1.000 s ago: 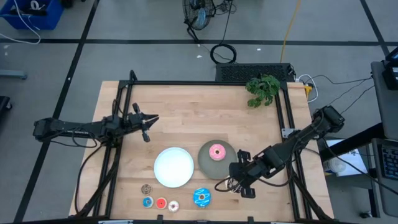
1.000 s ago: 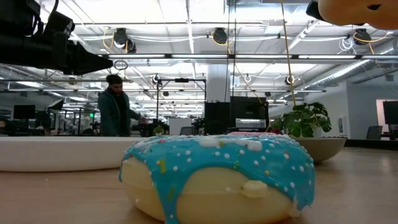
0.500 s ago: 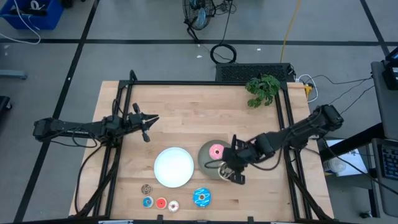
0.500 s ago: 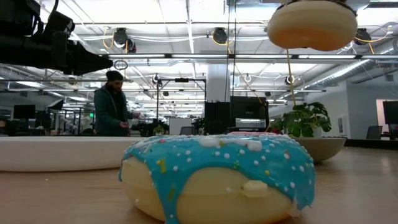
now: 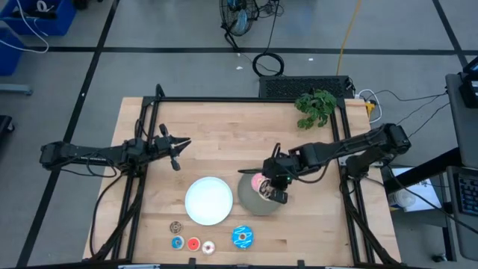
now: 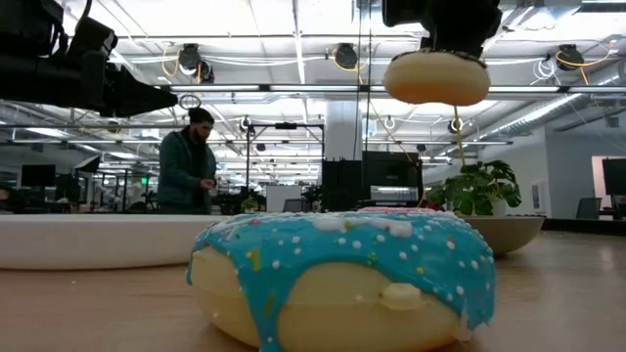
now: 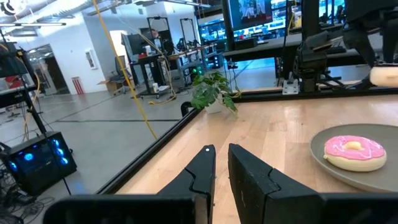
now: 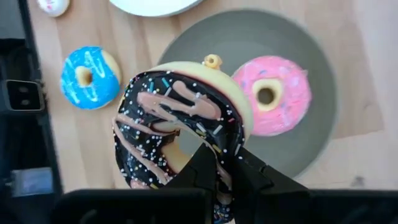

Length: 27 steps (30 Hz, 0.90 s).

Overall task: Pick & Place donuts
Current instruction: Put the large black donut on the gray plate

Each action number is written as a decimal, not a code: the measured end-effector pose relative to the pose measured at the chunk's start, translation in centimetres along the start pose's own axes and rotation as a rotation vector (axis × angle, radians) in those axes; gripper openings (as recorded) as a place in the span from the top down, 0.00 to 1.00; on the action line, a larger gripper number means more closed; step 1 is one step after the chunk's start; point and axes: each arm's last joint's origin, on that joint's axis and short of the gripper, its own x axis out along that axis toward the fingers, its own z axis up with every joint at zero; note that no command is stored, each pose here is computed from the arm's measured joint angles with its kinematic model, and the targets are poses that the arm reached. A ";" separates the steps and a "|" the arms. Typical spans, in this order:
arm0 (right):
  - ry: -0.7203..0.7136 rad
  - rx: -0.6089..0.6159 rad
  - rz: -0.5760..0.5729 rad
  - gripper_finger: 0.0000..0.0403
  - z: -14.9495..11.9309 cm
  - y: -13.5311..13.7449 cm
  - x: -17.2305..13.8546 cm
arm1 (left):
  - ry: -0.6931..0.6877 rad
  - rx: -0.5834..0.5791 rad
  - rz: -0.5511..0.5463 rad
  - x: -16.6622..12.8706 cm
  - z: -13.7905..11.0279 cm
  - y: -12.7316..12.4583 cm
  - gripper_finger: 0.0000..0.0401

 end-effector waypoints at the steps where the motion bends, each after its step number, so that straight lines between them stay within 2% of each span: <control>1: -0.005 -0.020 -0.010 0.97 0.0 0.0 0.0 | 0.000 0.000 0.000 0.0 0.0 0.0 0.87; 8: 0.034 -0.045 -0.078 0.97 -0.2 -0.4 0.8 | 0.000 0.000 0.000 0.0 0.0 0.0 0.87; 16: 0.158 -0.045 -0.136 0.97 -0.6 -0.8 3.1 | 0.000 -0.002 0.000 0.0 0.0 0.0 0.87; 27: 0.295 -0.109 -0.089 0.97 -1.0 -0.4 7.1 | 0.004 -0.001 -0.001 0.0 0.0 0.0 0.87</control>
